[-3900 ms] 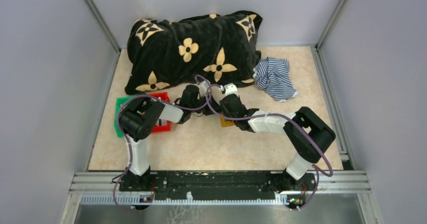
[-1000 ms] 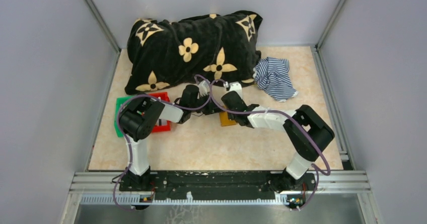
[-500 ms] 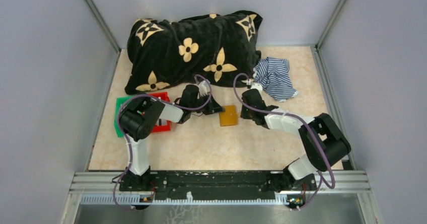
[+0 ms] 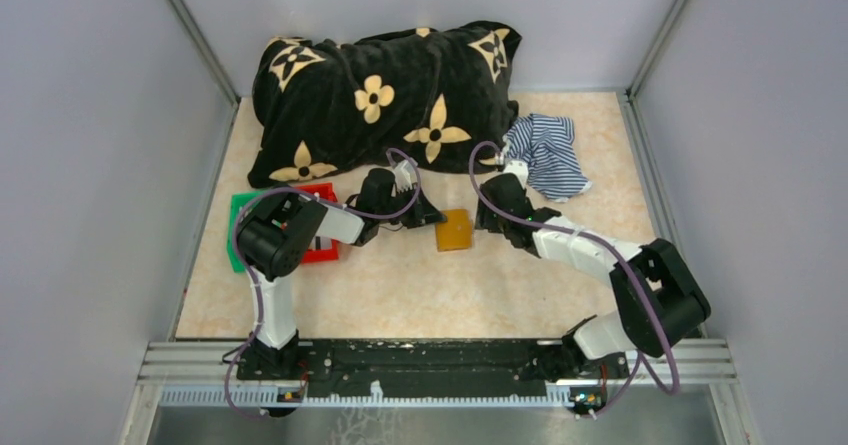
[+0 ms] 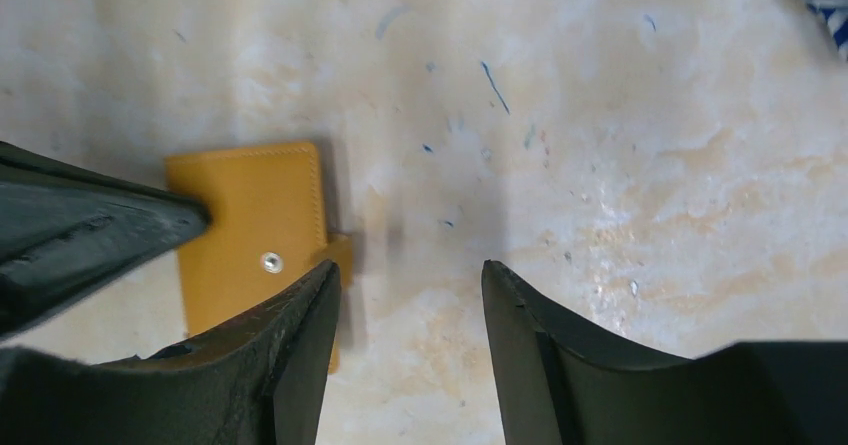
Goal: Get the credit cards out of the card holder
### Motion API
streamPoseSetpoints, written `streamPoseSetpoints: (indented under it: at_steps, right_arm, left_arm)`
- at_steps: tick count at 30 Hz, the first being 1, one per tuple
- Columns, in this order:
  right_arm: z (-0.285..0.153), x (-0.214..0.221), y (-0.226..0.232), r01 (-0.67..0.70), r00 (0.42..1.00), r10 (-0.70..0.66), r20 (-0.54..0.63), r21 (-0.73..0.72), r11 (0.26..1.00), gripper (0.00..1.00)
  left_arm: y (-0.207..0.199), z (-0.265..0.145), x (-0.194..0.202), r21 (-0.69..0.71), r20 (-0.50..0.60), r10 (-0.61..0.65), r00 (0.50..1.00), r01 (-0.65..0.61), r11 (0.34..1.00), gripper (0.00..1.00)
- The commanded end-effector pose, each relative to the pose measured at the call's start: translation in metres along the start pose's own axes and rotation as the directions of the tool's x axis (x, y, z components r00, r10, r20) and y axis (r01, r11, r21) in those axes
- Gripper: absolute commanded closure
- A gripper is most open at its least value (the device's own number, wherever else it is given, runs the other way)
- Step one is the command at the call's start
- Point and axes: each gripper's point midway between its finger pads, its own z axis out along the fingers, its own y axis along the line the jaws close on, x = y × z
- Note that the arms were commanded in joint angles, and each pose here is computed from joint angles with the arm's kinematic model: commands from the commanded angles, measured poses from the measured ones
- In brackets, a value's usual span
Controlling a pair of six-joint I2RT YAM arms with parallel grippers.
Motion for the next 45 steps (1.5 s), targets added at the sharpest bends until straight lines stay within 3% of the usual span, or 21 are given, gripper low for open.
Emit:
streamPoseSetpoints:
  at_steps: [1, 5, 10, 11, 14, 16, 25, 30, 42, 44, 45]
  right_arm:
    - [-0.017, -0.061, 0.036, 0.036, 0.989, -0.027, 0.148, -0.058, 0.998, 0.45]
    - [-0.021, -0.07, 0.069, 0.079, 0.983, -0.056, 0.175, -0.125, 0.989, 0.45]
    - [-0.007, -0.055, 0.107, 0.045, 0.995, -0.018, 0.101, -0.272, 0.961, 0.49]
    - [-0.003, -0.049, 0.109, 0.029, 0.997, -0.008, 0.076, -0.279, 0.96, 0.56]
    - [0.008, -0.03, 0.109, -0.006, 1.0, 0.01, 0.012, -0.29, 0.957, 0.91]
    - [0.011, -0.02, 0.106, -0.025, 1.0, 0.022, -0.014, -0.293, 0.956, 1.0]
    - [0.02, 0.012, 0.069, -0.098, 0.992, 0.075, -0.099, -0.254, 0.962, 1.0]
    - [0.015, 0.015, 0.049, -0.104, 0.993, 0.09, -0.078, -0.204, 0.973, 1.0]
    - [0.031, 0.012, 0.047, -0.103, 0.993, 0.089, -0.08, -0.197, 0.975, 1.0]
    - [0.031, 0.011, 0.055, -0.105, 0.993, 0.087, -0.083, -0.235, 0.966, 1.0]
    - [0.03, 0.011, 0.059, -0.109, 0.992, 0.09, -0.084, -0.258, 0.96, 1.0]
  left_arm:
    - [0.01, -0.005, 0.016, -0.036, -0.05, 0.019, 0.999, -0.021, 0.999, 0.89]
    - [0.008, -0.009, 0.013, -0.044, -0.047, 0.032, 0.998, -0.034, 0.998, 0.88]
    - [0.004, -0.012, 0.015, -0.032, -0.058, 0.038, 0.998, -0.04, 0.999, 0.88]
    - [0.002, -0.013, 0.015, -0.028, -0.058, 0.036, 0.998, -0.038, 0.999, 0.87]
    - [0.0, -0.016, 0.014, -0.029, -0.057, 0.043, 0.997, -0.044, 0.999, 0.87]
    - [0.0, -0.017, 0.013, -0.036, -0.06, 0.048, 0.997, -0.05, 0.998, 0.87]
    - [-0.008, -0.02, 0.01, -0.023, -0.056, 0.029, 0.998, -0.03, 0.999, 0.87]
    - [-0.014, -0.023, 0.008, -0.013, -0.05, 0.032, 0.998, -0.032, 0.999, 0.87]
    - [-0.022, -0.029, 0.004, 0.0, -0.038, 0.048, 0.998, -0.048, 0.999, 0.86]
    - [-0.026, -0.032, 0.003, 0.012, -0.036, 0.052, 0.998, -0.052, 0.999, 0.77]
    - [-0.029, -0.033, 0.002, 0.016, -0.035, 0.052, 0.998, -0.052, 0.999, 0.6]
